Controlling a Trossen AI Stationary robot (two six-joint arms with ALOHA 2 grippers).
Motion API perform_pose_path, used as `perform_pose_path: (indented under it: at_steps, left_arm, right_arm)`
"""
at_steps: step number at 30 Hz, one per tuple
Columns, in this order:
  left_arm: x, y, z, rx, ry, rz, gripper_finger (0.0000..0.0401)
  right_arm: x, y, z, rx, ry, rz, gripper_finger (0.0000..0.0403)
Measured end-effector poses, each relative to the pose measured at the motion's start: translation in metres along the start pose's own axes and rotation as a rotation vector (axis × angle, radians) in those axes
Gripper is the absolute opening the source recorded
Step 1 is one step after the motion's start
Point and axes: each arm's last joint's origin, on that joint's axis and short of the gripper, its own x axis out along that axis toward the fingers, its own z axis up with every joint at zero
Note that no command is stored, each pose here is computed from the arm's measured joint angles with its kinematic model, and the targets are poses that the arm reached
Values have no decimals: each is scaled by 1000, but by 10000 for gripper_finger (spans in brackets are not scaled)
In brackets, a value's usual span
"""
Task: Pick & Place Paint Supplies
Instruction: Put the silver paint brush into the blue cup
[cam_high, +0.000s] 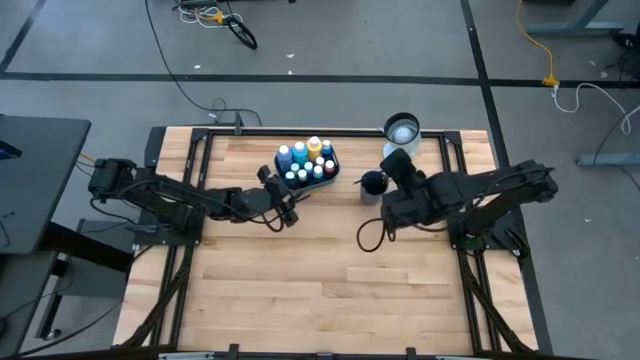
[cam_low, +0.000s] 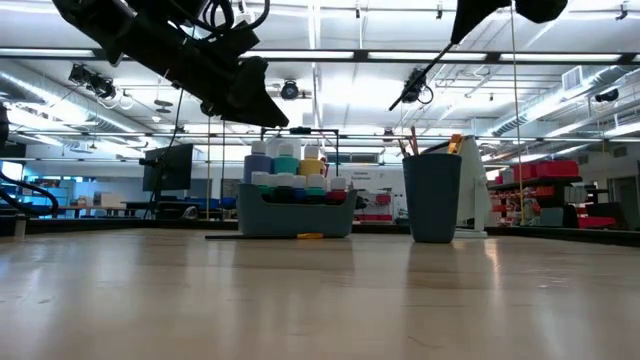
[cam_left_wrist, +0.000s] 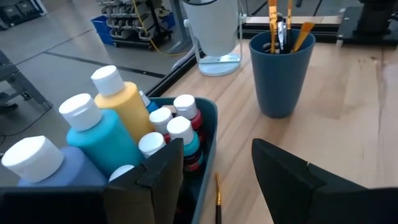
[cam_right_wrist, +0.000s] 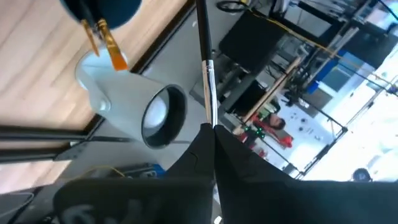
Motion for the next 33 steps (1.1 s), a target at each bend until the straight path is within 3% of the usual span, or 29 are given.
perform_pose_path:
  at_steps: [7,19,33]
  left_arm:
    - [1,2,0,-12,2,5,199]
    - [1,2,0,-15,1,5,199]
    - [1,2,0,-18,1,5,199]
  right_arm:
    - [7,-2,-9,-12,-41,102,0]
    - [40,2,-15,-194,65,173,0]
    - [86,32,22,-354,17,127,12]
